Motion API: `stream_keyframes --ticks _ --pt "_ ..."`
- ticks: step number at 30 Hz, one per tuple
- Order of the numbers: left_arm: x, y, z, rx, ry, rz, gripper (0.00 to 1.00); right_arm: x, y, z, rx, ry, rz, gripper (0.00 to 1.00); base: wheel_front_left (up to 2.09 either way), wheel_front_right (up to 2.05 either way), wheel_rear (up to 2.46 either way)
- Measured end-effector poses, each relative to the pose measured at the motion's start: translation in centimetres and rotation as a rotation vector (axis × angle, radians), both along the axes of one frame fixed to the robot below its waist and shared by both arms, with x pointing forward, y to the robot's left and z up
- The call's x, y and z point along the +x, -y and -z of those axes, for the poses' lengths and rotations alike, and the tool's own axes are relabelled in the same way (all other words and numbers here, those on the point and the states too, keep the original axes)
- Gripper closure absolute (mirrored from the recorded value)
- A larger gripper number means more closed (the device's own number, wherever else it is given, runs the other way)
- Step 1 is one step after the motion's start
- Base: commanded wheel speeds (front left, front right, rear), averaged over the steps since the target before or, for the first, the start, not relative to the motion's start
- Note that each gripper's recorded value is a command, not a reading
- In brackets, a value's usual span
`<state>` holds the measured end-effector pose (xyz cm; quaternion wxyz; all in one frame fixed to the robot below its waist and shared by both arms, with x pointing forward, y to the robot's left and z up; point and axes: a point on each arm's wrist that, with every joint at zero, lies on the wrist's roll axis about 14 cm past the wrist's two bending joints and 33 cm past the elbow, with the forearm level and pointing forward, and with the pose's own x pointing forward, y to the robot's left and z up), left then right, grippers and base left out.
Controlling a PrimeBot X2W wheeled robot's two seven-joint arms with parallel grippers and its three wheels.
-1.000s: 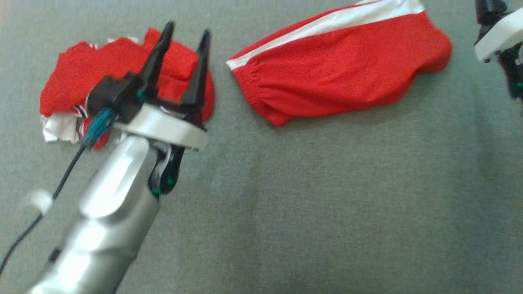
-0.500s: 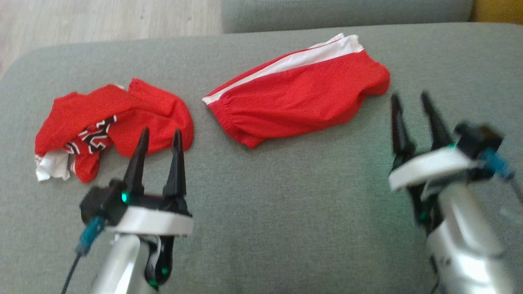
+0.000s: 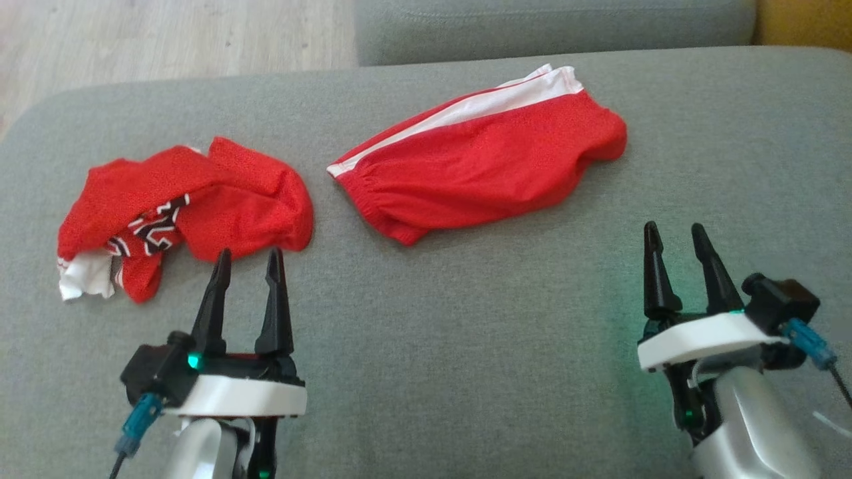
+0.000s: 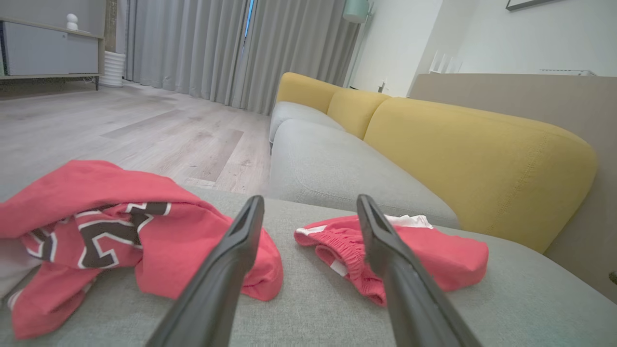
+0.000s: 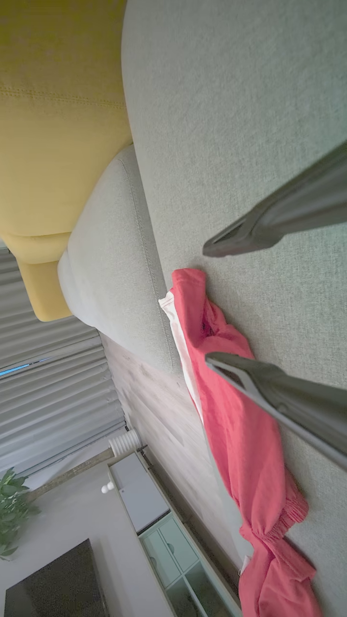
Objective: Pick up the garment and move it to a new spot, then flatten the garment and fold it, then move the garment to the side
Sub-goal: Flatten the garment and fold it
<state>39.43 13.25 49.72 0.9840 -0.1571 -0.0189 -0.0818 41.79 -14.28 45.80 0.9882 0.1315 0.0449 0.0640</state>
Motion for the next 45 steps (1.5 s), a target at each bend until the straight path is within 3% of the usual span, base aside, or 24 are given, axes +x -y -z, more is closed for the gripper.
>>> stream_keyframes --ticks 9,17,25,32,33,35,42,45 --pt "1.2 -0.6 1.2 0.005 -0.03 -0.009 0.0 6.3 -0.3 -0.5 0.041 -0.038 0.011 0.0 0.0 0.0 0.0" --pt "2.8 -1.6 2.1 -0.01 -0.057 -0.034 0.0 12.7 0.5 2.9 0.169 -0.209 0.094 0.0 0.0 0.0 0.0" --pt "2.9 -3.2 3.6 -0.008 -0.104 -0.078 0.0 15.2 -1.4 9.1 0.117 -0.429 0.049 0.0 0.0 0.0 0.0" --pt "2.8 -4.4 4.4 -0.003 -0.127 -0.111 0.0 17.2 -3.0 10.0 0.042 -0.468 -0.012 0.0 0.0 0.0 0.0" --pt "2.8 -4.4 4.4 -0.003 -0.127 -0.111 0.0 17.2 -3.0 10.0 0.042 -0.468 -0.012 0.08 0.0 0.0 0.0" --pt "2.9 -4.5 4.3 -0.001 -0.126 -0.111 0.0 17.4 -3.4 10.0 0.025 -0.471 -0.029 1.0 0.0 0.0 0.0" --pt "3.3 -4.0 3.9 -0.006 -0.111 -0.096 0.0 16.7 -3.9 9.8 -0.048 -0.464 -0.075 1.0 0.0 0.0 0.0" --pt "3.4 -3.6 3.7 -0.01 -0.105 -0.085 0.0 16.3 -3.3 9.3 -0.021 -0.444 -0.047 1.0 0.0 0.0 0.0"
